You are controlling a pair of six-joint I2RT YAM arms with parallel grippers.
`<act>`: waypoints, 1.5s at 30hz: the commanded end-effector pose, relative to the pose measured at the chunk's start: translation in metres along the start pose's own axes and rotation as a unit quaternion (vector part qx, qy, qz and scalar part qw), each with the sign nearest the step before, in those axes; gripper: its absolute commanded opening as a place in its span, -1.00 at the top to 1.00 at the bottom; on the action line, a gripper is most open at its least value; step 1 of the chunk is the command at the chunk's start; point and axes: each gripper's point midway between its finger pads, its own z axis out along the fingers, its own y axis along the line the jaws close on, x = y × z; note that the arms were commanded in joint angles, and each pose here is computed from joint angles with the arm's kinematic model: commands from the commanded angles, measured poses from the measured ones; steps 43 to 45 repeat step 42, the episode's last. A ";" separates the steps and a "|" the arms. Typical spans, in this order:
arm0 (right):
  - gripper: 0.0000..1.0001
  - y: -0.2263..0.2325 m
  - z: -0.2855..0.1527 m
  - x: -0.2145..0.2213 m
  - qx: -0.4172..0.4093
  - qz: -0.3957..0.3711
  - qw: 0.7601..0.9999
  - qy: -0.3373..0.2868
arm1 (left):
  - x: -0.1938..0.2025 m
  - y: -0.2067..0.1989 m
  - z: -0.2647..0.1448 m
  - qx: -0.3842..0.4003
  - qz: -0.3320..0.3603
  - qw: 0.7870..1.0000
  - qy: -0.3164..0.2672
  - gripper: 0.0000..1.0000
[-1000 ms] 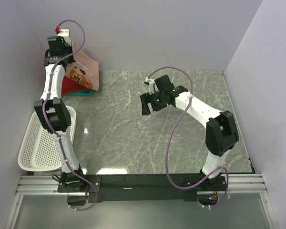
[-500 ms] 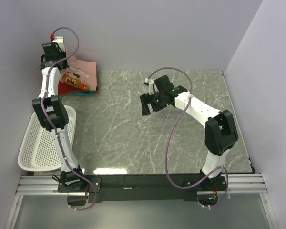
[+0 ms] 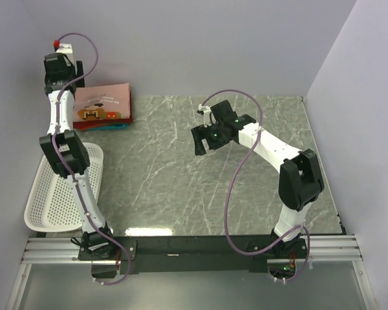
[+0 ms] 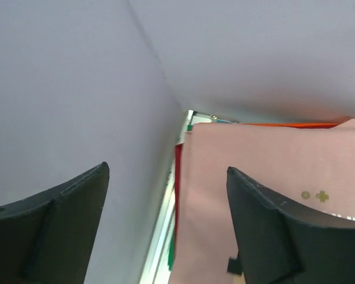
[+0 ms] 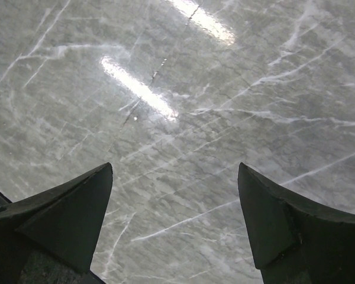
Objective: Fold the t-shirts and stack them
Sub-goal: Reset both grippers
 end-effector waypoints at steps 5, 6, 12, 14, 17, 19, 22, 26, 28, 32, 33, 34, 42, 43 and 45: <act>-0.86 -0.031 -0.054 -0.040 0.025 0.000 0.997 -0.074 | -0.080 0.000 -0.091 0.051 0.002 0.998 -0.044 -0.94; -0.87 -0.042 -0.064 -0.043 0.031 0.011 0.996 -0.084 | -0.091 -0.016 -0.109 0.076 0.008 0.996 -0.052 -0.99; -0.88 -0.081 -0.109 -0.049 0.050 0.051 0.990 -0.121 | -0.102 -0.086 -0.192 0.176 0.019 0.983 -0.041 -0.99; -0.88 -0.098 -0.122 -0.044 0.064 0.069 0.987 -0.128 | -0.097 -0.102 -0.211 0.188 0.012 0.982 -0.025 -0.99; -0.89 -0.116 -0.139 -0.033 0.079 0.087 0.984 -0.135 | -0.074 -0.126 -0.230 0.201 -0.008 0.979 0.014 -0.99; -0.89 -0.121 -0.145 -0.020 0.081 0.097 0.983 -0.132 | -0.043 -0.160 -0.240 0.233 -0.018 0.971 0.052 -0.99; -0.89 -0.122 -0.144 0.004 0.094 0.104 0.983 -0.117 | 0.006 -0.185 -0.252 0.251 -0.033 0.963 0.098 -0.99; -0.90 -0.116 -0.142 0.041 0.104 0.111 0.983 -0.098 | 0.056 -0.203 -0.279 0.273 -0.027 0.953 0.127 -0.99; -0.90 -0.113 -0.132 0.069 0.104 0.115 0.985 -0.075 | 0.095 -0.215 -0.290 0.287 -0.020 0.945 0.155 -0.99; -0.90 -0.109 -0.133 0.098 0.120 0.110 0.983 -0.081 | 0.118 -0.222 -0.314 0.310 -0.021 0.939 0.149 -0.99; -0.91 -0.107 -0.133 0.103 0.120 0.108 0.984 -0.082 | 0.124 -0.221 -0.317 0.313 -0.020 0.937 0.151 -0.99; -0.91 -0.105 -0.129 0.114 0.118 0.109 0.984 -0.076 | 0.138 -0.221 -0.321 0.317 -0.018 0.935 0.161 -0.99; -0.92 -0.109 -0.144 0.109 0.144 0.077 0.982 -0.091 | 0.122 -0.211 -0.337 0.319 -0.024 0.937 0.138 -0.99; -0.92 -0.109 -0.144 0.109 0.144 0.077 0.982 -0.091 | 0.122 -0.211 -0.337 0.319 -0.024 0.937 0.138 -0.99; -0.92 -0.109 -0.144 0.109 0.144 0.077 0.982 -0.091 | 0.122 -0.211 -0.337 0.319 -0.024 0.937 0.138 -0.99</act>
